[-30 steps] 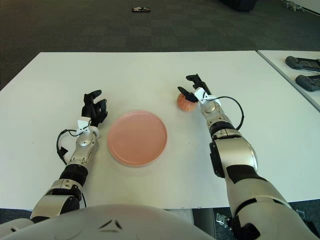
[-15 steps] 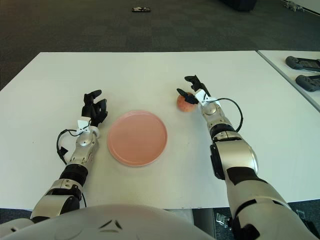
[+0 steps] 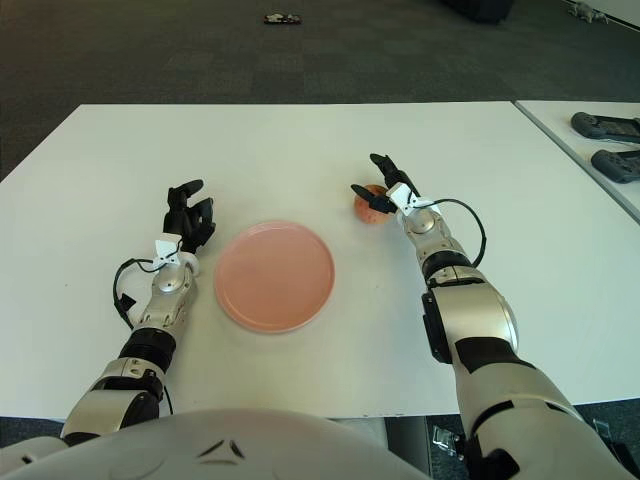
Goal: Put the apple into the plate.
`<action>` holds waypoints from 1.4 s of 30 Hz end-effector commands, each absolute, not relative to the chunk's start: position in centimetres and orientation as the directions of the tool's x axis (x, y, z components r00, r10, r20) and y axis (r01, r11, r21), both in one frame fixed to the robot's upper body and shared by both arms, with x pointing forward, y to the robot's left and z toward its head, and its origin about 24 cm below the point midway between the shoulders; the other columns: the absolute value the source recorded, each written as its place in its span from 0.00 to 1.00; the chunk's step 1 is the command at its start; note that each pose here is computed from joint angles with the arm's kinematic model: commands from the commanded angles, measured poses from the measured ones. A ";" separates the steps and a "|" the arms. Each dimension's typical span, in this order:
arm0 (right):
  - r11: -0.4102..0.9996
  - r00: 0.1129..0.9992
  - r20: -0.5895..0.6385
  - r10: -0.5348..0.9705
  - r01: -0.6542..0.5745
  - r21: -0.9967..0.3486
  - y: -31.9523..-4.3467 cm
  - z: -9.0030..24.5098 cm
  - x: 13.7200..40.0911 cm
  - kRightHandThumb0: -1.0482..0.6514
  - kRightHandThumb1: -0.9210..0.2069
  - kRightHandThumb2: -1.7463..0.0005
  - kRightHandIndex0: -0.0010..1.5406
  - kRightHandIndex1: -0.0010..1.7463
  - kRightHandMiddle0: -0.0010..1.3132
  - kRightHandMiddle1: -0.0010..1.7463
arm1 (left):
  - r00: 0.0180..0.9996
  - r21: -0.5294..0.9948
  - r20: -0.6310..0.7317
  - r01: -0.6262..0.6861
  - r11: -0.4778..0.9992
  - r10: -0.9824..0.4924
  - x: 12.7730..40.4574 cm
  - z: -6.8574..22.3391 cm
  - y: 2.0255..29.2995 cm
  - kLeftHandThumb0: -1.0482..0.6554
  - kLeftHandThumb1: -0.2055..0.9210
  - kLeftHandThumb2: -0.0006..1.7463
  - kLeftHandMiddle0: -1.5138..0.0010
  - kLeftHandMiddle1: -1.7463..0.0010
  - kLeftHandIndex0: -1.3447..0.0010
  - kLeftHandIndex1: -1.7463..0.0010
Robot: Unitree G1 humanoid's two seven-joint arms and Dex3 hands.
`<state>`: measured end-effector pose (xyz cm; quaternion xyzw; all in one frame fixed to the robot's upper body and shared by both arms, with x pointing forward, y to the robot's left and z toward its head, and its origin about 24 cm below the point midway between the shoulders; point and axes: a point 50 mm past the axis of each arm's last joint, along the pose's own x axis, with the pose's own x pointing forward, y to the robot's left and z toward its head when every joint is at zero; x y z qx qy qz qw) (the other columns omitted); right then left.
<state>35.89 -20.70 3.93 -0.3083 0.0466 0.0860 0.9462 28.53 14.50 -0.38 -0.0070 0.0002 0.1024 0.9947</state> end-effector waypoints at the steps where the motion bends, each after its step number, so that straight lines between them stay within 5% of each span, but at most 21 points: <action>1: 0.801 0.986 -0.114 0.122 -0.166 -0.575 -21.2 4.5 36.0 0.00 0.00 0.85 0.00 0.00 0.00 0.00 | 0.971 0.002 -0.100 -0.217 0.976 0.217 27.5 -2.2 14.8 0.18 1.00 0.30 0.80 0.55 0.94 0.30; 42: 0.775 0.978 -0.149 0.146 -0.207 -0.597 -21.9 3.4 35.0 0.00 0.00 0.86 0.00 0.00 0.00 0.00 | 0.971 0.002 -0.099 -0.218 0.976 0.217 27.4 -2.2 14.8 0.18 1.00 0.30 0.79 0.55 0.95 0.30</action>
